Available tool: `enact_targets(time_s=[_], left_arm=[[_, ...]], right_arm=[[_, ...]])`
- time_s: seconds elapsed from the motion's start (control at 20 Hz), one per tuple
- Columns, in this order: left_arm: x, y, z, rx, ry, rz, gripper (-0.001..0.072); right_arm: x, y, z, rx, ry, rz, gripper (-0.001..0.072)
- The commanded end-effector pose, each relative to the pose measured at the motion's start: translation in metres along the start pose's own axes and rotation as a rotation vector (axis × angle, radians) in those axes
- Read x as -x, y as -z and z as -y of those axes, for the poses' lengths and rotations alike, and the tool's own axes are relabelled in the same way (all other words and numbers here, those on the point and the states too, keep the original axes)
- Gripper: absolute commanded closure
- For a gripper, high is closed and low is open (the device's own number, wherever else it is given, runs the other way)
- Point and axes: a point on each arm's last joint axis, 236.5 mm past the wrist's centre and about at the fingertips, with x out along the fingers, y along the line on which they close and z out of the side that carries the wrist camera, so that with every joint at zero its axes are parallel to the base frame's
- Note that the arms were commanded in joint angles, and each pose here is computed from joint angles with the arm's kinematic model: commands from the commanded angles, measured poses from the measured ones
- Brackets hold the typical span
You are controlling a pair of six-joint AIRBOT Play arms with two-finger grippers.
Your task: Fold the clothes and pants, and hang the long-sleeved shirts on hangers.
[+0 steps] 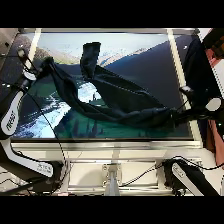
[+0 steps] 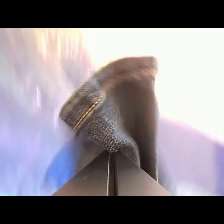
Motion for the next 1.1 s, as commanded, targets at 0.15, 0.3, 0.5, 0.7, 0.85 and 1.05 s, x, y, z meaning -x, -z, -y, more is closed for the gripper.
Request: enact_targets(time_s=[0.15,0.3,0.5,0.7,0.85,1.05], left_arm=[[0.07,-0.144,0.002,0.031,-0.01,0.335,0.0698],[0.087,-0.139,-0.016,0.099,0.014,0.233,0.0698],[0.103,-0.085,-0.065,0.259,-0.016,-0.059,0.0698],[0.132,-0.012,-0.12,0.163,-0.166,-0.381,0.0697],[0.158,0.022,-0.16,-0.024,-0.325,-0.565,0.0696],[0.178,0.029,-0.192,-0.151,-0.451,-0.648,0.0694]], right_arm=[[0.132,-0.174,0.089,-0.033,0.398,0.711,0.0663],[0.151,-0.186,0.088,-0.016,0.381,0.688,0.0663],[0.111,-0.133,0.067,0.003,0.257,0.377,0.0663],[0.082,-0.027,0.018,0.031,0.027,-0.096,0.0664],[0.084,0.011,-0.002,0.02,-0.07,-0.268,0.0664],[0.064,0.049,0.0,-0.038,-0.081,-0.394,0.0664]])
